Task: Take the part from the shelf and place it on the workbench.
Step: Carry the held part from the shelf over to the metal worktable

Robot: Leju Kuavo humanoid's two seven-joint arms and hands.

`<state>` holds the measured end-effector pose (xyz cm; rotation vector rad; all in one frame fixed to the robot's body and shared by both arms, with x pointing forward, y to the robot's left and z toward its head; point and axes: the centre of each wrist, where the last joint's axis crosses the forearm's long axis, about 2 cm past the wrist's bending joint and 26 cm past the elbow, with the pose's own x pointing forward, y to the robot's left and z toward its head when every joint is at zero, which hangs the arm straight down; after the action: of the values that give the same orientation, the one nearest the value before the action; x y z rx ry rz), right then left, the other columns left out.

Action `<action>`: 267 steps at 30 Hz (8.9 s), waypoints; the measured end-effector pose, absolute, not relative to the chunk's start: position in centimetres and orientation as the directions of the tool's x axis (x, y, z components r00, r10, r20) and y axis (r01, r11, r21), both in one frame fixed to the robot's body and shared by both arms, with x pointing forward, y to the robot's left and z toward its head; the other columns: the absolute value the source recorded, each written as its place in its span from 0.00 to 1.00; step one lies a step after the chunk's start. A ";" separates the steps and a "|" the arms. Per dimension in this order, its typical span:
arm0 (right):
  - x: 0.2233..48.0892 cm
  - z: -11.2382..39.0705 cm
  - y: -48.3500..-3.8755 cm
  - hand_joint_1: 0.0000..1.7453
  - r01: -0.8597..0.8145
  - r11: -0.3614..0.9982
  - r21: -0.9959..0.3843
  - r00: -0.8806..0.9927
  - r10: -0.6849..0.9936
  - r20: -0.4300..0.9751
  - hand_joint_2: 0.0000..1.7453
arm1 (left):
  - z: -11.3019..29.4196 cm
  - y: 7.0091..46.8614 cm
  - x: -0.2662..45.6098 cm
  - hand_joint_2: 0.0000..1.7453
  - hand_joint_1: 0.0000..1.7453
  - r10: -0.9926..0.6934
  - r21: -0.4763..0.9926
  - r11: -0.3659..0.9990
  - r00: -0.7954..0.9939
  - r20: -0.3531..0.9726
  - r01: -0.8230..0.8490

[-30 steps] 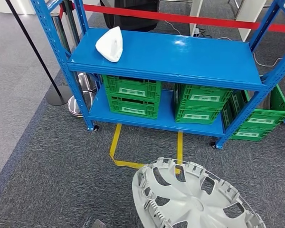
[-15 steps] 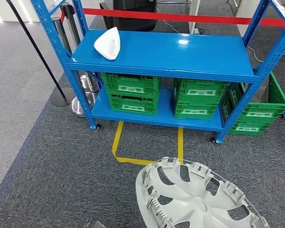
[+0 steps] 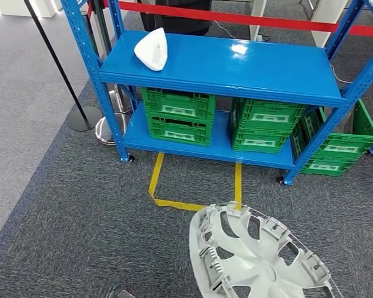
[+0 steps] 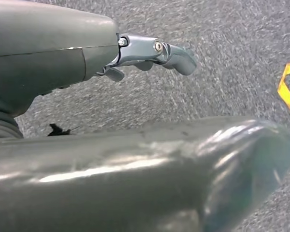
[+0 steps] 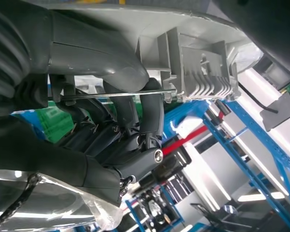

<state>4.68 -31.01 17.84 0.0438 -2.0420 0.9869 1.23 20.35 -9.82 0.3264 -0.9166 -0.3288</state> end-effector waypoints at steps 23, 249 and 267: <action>3.4 15.0 -29.2 1.00 -0.523 0.627 -0.577 -0.451 0.371 0.812 1.00 | -9.8 21.5 -0.1 0.00 0.00 -0.302 0.302 0.946 0.644 0.703 0.114; 8.6 20.4 -35.5 1.00 -0.290 0.643 -0.709 -0.709 0.353 0.611 1.00 | -10.0 23.1 -1.4 0.00 0.00 -0.548 0.338 0.836 0.653 0.522 0.431; 8.0 20.3 -35.1 1.00 -0.280 0.650 -0.707 -0.700 0.366 0.613 1.00 | -10.0 23.2 -1.4 0.00 0.00 -0.548 0.340 0.836 0.649 0.527 0.430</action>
<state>8.02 -35.05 20.26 -0.0665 -2.0930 1.0633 -1.36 23.22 -9.96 0.1916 -0.6607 -0.5596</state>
